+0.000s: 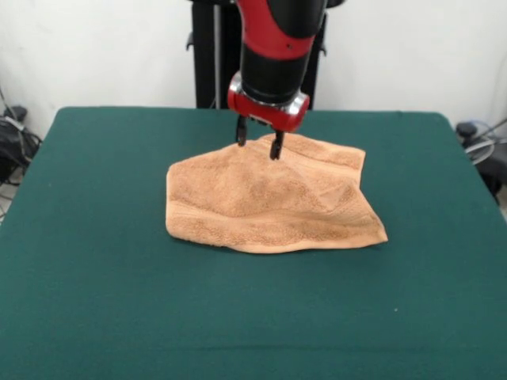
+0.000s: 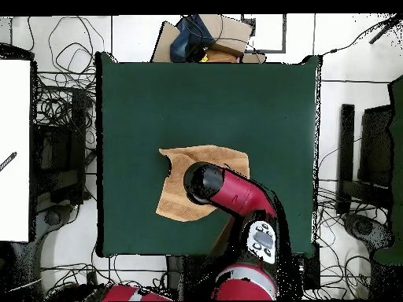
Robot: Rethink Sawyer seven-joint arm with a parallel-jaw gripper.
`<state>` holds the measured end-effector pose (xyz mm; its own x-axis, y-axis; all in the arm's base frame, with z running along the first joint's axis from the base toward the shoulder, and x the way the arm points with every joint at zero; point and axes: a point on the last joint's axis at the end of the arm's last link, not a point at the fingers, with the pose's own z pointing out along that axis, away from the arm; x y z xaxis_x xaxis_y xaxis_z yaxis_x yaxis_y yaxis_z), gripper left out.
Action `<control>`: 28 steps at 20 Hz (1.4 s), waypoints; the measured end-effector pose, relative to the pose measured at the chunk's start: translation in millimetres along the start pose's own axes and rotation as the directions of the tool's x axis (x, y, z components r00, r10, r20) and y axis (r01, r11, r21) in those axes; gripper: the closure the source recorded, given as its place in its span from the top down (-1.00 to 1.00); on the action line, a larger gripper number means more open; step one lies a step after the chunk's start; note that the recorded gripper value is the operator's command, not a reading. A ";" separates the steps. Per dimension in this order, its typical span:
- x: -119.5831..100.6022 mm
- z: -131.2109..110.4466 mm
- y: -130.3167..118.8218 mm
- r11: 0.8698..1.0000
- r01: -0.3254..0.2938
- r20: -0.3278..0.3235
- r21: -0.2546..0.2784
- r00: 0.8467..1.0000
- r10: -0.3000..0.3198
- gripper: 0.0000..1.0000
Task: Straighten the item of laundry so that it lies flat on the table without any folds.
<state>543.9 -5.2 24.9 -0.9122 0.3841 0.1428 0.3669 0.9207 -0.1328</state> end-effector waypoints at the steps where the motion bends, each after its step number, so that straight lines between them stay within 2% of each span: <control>1: 1.0 6.9 0.4 1.000 0.002 -0.003 0.004 1.000 -0.002 1.00; 12: -0.4 22.2 -1.3 1.000 0.001 0.016 0.008 1.000 -0.001 1.00; 28: -6.8 33.8 -12.4 1.000 -0.024 -0.001 -0.004 1.000 0.024 1.00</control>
<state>539.4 -21.5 -7.5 -0.9027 0.4065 0.1408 0.3897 0.9113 -0.1327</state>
